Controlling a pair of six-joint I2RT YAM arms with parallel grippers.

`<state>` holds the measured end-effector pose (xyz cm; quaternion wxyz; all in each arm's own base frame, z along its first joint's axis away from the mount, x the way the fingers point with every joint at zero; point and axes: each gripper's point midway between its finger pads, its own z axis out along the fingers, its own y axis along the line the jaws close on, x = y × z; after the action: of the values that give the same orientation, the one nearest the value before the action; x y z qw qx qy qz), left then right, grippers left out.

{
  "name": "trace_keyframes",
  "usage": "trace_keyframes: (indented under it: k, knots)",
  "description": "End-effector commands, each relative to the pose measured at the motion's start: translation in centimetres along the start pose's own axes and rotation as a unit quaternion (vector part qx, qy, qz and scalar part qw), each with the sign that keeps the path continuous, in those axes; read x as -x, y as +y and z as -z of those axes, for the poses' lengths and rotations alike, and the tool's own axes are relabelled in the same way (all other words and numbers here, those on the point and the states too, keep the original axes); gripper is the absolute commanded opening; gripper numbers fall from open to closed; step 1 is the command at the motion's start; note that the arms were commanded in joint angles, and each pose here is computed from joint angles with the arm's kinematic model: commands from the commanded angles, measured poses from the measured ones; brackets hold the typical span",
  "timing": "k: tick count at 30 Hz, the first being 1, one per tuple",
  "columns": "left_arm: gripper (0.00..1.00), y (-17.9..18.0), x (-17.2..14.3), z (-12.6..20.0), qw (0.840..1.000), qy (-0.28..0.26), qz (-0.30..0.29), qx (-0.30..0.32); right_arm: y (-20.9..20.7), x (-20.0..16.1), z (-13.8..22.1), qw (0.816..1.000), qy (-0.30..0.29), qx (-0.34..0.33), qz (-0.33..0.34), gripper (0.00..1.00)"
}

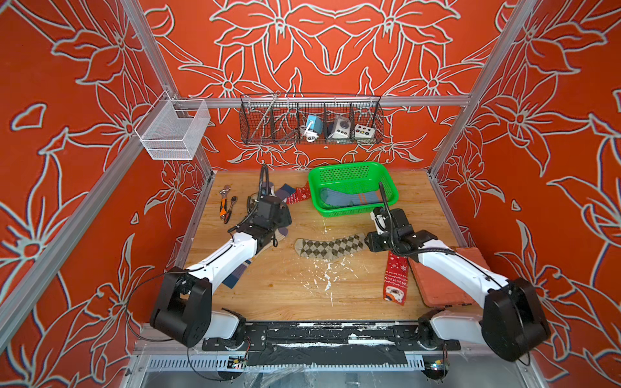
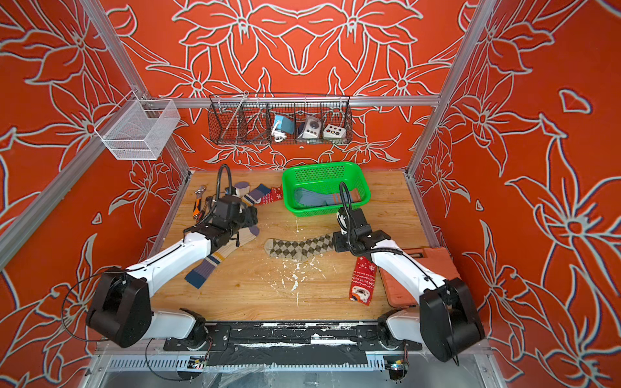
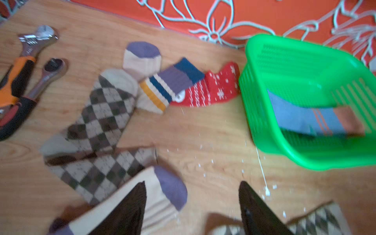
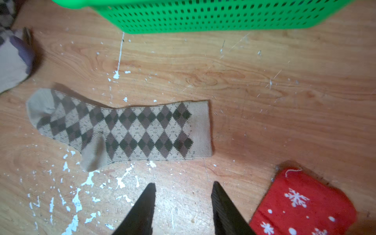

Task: Place the socks together as a pair
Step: Pick up the sock from the center of the board.

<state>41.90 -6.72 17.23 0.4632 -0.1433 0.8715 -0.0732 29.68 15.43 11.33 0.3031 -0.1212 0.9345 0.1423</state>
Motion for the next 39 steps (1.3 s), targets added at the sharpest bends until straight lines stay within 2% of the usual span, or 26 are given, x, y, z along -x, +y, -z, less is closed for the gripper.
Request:
trace_keyframes:
  k: [1,3,7,13,17,22,25,34,36,39]
  knots:
    - [0.71,4.5,0.3,-2.4,0.999,0.018,0.04,0.026,0.1,0.5,0.5,0.999,-0.035,0.008,0.004,0.47]
    - [0.71,6.1,1.7,-3.8,0.998,0.01,0.058,0.036,0.3,0.7,0.9,0.999,-0.044,0.014,0.003,0.47]
    - [0.71,6.5,3.7,-7.9,0.996,0.024,0.049,0.069,0.6,0.7,0.8,0.998,-0.049,0.024,0.0,0.47]
    - [0.7,6.9,3.7,-13.8,0.992,0.063,0.042,0.105,0.7,0.3,-0.4,0.999,-0.033,0.029,-0.002,0.46]
    - [0.67,7.8,3.2,-15.9,0.988,0.074,0.033,0.132,0.7,0.1,-1.3,0.999,-0.018,0.029,-0.002,0.45]
    - [0.6,8.0,2.8,-16.6,0.987,0.079,0.025,0.137,0.6,0.1,-1.6,1.0,-0.015,0.026,-0.003,0.44]
    - [0.51,8.1,2.7,-16.5,0.987,0.08,0.021,0.138,0.6,0.1,-1.6,1.0,-0.015,0.025,-0.002,0.43]
    - [0.05,7.8,3.0,-15.9,0.988,0.077,0.02,0.131,0.4,0.0,-1.5,1.0,-0.015,0.02,-0.001,0.39]
    - [0.0,7.5,3.0,-15.4,0.989,0.077,0.021,0.128,0.4,0.0,-1.5,1.0,-0.016,0.02,-0.001,0.38]
    - [0.0,6.5,3.6,-13.7,0.991,0.066,0.016,0.114,0.3,0.0,-1.4,1.0,-0.018,0.018,-0.001,0.37]
